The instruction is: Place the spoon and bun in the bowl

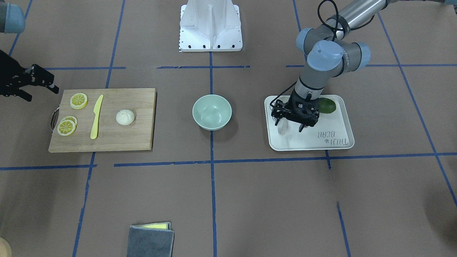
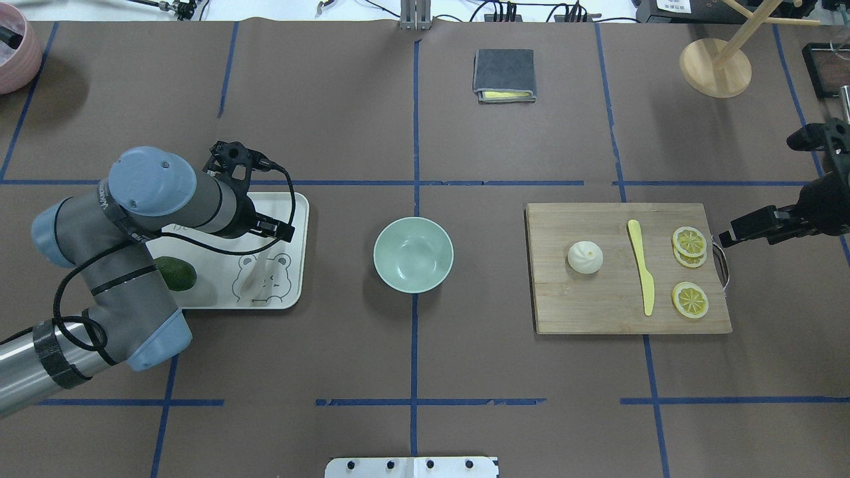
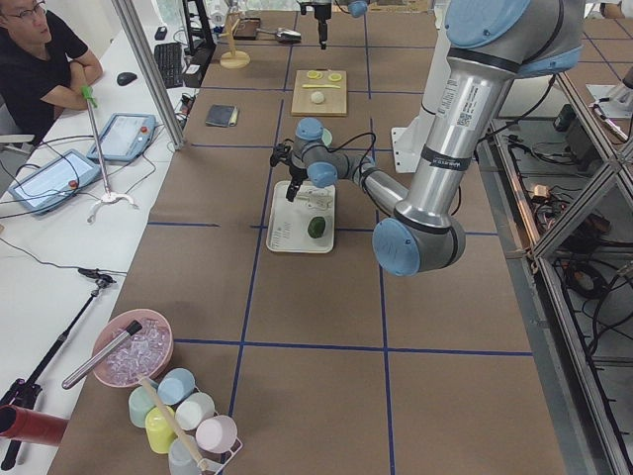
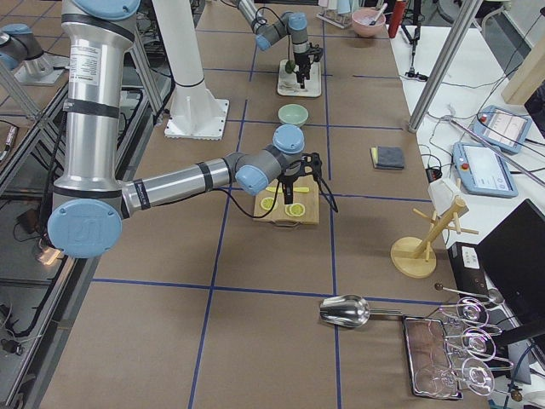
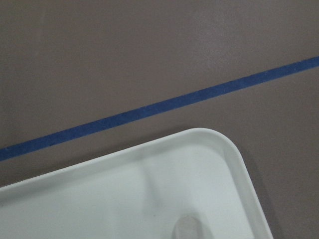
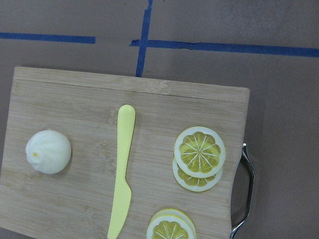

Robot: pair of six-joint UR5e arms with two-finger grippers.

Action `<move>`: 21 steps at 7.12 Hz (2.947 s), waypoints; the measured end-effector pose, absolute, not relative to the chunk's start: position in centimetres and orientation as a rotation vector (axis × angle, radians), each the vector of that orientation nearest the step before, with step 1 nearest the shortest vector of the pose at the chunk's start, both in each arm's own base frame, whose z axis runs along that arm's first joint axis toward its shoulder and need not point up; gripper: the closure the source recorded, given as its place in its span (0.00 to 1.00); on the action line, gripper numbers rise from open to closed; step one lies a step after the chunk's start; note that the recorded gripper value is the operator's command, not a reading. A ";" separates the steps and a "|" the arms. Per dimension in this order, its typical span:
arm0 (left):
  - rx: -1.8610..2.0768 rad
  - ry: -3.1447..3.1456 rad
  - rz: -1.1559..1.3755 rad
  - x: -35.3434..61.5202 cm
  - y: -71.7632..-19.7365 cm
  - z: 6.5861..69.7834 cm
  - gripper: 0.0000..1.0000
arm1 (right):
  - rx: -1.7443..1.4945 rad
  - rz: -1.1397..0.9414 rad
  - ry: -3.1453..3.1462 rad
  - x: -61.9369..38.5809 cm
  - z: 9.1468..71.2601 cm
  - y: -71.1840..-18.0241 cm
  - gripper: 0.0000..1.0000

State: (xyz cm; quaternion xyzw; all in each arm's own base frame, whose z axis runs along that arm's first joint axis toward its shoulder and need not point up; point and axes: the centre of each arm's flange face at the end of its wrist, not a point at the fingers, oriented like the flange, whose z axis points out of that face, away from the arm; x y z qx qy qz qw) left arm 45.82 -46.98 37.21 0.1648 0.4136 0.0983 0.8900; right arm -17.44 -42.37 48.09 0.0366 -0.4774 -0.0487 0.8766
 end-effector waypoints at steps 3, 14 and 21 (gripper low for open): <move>0.332 0.857 0.209 46.0 -46.6 37.7 0.32 | 0.039 -0.053 -1.003 -17.9 47.9 -42.4 0.00; 0.254 0.946 0.293 47.5 -43.8 35.3 1.00 | 0.031 -0.029 -1.006 -18.3 47.5 -42.5 0.00; 0.382 1.174 0.217 52.0 -48.6 18.2 1.00 | 0.042 -0.033 -1.011 -18.4 47.1 -42.7 0.00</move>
